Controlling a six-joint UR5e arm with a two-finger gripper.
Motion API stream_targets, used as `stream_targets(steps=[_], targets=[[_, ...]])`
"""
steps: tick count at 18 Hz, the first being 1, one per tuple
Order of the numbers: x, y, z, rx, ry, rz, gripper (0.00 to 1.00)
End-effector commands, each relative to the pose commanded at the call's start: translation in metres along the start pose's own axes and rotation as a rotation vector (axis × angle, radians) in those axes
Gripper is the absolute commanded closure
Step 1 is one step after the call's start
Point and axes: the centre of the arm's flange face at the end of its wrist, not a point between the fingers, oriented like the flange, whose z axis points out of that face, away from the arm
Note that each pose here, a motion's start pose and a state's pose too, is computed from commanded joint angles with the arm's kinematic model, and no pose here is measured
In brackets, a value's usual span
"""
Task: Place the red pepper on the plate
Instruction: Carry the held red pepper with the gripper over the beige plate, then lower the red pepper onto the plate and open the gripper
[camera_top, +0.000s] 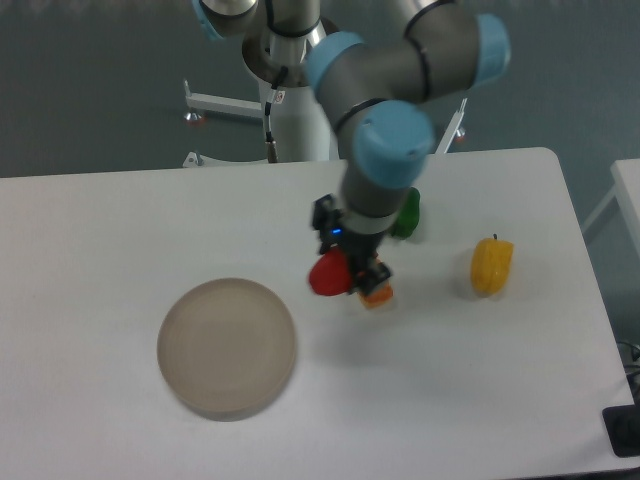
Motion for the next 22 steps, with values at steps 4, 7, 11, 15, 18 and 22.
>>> stream_targets(steps=[4, 7, 11, 15, 18, 22], targets=[[0.019, -0.039, 0.035, -0.009, 0.012, -0.057, 0.8], [0.027, -0.064, 0.061, -0.011, 0.011, -0.089, 0.79], [0.024, -0.075, 0.091, -0.018, 0.016, -0.087, 0.74], [0.018, -0.082, 0.121, -0.024, 0.022, -0.075, 0.47], [0.015, -0.086, 0.128, -0.018, 0.003, -0.07, 0.0], [0.014, -0.087, 0.116, -0.009, -0.012, -0.068, 0.0]])
